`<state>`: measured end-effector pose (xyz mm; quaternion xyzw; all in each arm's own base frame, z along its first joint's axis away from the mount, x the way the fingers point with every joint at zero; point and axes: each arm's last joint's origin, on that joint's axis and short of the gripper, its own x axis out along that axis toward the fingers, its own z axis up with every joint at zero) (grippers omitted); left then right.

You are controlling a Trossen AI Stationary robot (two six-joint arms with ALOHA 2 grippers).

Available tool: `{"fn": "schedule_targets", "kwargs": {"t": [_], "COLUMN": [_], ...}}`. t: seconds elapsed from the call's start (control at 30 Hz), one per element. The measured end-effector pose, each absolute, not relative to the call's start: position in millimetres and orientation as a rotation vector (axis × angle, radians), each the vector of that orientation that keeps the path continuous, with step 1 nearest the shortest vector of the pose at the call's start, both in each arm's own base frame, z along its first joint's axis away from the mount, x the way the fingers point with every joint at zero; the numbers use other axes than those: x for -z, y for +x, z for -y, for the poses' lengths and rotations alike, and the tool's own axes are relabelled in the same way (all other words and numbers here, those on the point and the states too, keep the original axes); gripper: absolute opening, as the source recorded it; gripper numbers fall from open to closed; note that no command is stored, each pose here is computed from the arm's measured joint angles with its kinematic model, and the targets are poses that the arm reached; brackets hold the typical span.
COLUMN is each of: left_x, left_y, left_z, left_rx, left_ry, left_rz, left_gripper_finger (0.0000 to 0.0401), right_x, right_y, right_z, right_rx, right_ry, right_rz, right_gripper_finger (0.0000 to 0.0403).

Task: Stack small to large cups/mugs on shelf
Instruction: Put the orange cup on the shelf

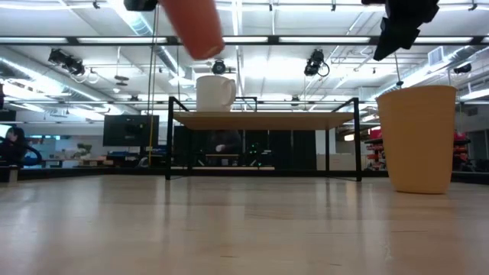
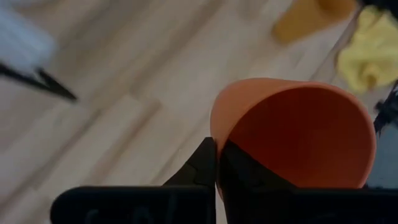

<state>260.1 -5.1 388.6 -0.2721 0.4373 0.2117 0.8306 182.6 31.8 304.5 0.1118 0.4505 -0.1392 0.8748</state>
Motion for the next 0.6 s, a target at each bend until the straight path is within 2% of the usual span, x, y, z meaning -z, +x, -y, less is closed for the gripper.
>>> {"fn": "schedule_targets", "kwargs": {"t": [0.13,0.33,0.6], "left_x": [-410.4,-422.0,-441.5], "left_y": [260.3,279.2,318.0], "left_z": [-8.8,-25.1,-49.5], "left_rx": [-0.454,-0.461,-0.474], "left_ry": [-0.56,-0.508,-0.451], "left_rz": [-0.851,-0.849,-0.856], "left_gripper_finger": [0.0011,0.0011,0.0011], "right_x": [-300.9,-277.9,-287.7], "right_y": [172.7,149.9,127.1], "right_z": [-29.1,-24.1,-18.5], "right_rx": [0.303,0.301,0.297], "right_ry": [0.24,0.297,0.327], "right_rz": [-0.908,-0.83,-0.714], "right_gripper_finger": [0.0061,0.0061,0.0061]}}
